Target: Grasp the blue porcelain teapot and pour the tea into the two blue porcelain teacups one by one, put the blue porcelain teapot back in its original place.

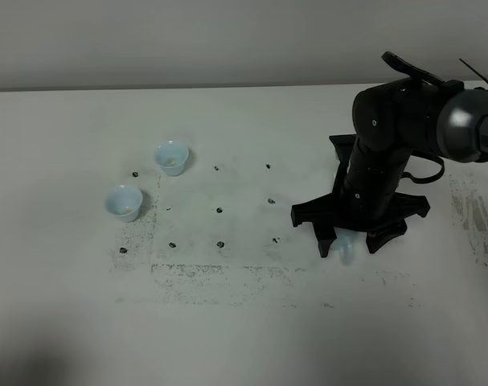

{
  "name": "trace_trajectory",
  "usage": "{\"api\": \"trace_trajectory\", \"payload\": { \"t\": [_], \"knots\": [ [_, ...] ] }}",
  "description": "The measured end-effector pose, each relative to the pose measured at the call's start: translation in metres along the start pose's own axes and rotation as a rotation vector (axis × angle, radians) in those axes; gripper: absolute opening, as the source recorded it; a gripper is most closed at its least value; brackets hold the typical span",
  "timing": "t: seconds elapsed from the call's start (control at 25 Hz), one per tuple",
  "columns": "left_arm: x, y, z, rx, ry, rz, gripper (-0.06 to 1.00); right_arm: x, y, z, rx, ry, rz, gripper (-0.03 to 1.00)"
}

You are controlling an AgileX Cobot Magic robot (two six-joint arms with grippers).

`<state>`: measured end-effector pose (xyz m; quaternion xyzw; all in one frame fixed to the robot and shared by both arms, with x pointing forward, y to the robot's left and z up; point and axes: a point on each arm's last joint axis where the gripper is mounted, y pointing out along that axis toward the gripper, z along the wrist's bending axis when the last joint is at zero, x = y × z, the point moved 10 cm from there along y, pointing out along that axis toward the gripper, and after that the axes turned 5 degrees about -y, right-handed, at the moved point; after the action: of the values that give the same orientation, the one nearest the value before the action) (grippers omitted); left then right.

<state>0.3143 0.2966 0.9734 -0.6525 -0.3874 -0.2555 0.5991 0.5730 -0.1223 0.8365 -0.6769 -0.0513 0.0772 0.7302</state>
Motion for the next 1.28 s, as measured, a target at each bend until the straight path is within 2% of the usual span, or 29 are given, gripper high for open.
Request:
{"api": "trace_trajectory", "payload": {
  "t": [0.28,0.52,0.92,1.08,1.28],
  "knots": [
    [0.0,0.0,0.0,0.0,0.0,0.0,0.72,0.005,0.004,0.0,0.0,-0.007,-0.016,0.59],
    [0.0,0.0,0.0,0.0,0.001,0.0,0.72,0.002,0.018,-0.002,-0.009,-0.027,0.019,0.59],
    [0.0,0.0,0.0,0.0,0.001,0.0,0.72,0.002,0.018,-0.01,-0.029,-0.028,0.029,0.59],
    [0.0,0.0,0.0,0.0,0.001,0.0,0.72,0.002,0.017,-0.013,-0.031,-0.024,0.031,0.54],
    [0.0,0.0,0.0,0.0,0.001,0.0,0.72,0.003,0.017,-0.011,-0.022,-0.019,0.026,0.41]
  ]
}}
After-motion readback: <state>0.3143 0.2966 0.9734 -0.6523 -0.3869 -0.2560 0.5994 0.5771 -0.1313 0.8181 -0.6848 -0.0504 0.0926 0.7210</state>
